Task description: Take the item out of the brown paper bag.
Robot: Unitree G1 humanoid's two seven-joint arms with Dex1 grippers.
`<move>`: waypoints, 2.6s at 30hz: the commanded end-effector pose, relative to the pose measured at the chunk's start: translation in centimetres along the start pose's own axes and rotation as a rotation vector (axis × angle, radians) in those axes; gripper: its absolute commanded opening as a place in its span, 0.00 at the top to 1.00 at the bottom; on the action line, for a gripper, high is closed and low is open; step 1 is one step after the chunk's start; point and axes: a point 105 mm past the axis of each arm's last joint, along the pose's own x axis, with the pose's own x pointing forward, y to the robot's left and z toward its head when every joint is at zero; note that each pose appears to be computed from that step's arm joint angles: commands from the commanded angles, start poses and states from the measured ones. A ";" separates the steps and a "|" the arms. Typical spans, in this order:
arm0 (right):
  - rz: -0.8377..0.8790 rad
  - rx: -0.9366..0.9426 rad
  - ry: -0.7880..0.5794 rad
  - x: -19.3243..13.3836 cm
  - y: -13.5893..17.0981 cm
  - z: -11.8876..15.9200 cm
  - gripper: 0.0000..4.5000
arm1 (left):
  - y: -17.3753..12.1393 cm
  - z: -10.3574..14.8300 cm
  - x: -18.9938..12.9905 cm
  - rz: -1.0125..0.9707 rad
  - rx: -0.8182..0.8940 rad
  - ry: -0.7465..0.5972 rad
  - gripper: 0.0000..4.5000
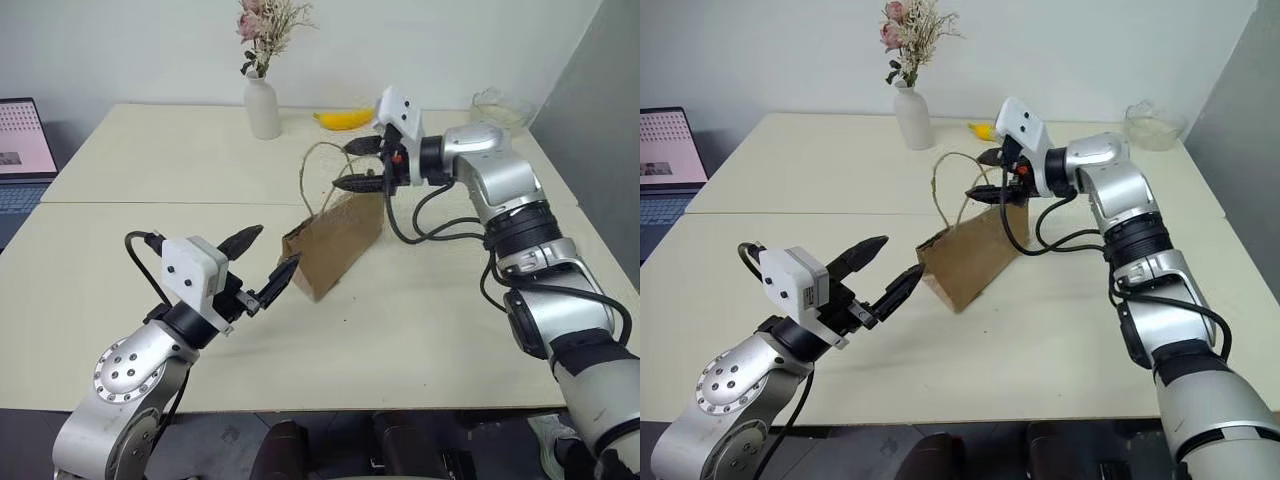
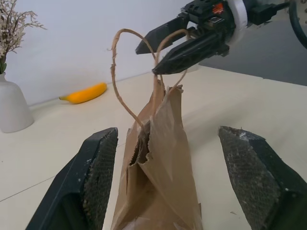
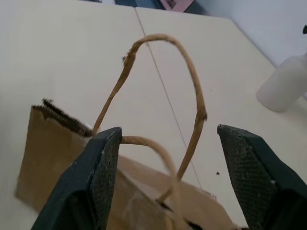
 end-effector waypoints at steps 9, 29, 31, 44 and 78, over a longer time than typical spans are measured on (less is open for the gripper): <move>-0.014 -0.147 -0.001 -0.5 0.0 0.5 0.26 | 0.2 1.1 -0.1 0.007 0.040 -0.029 0.22; -0.077 0.061 -0.022 -0.1 -1.4 0.2 0.26 | 0.6 0.8 0.2 -0.029 0.034 -0.013 0.22; -0.076 0.076 -0.019 0.6 -1.5 0.2 0.26 | 0.6 0.8 0.1 -0.030 0.035 -0.012 0.22; 0.120 -0.035 0.052 -3.0 2.0 -1.1 0.26 | 1.8 0.3 1.3 -0.049 0.057 0.094 0.22; 0.095 -0.029 -0.090 -7.0 10.4 3.2 0.26 | 4.1 -3.3 7.0 -0.207 -0.020 0.291 0.04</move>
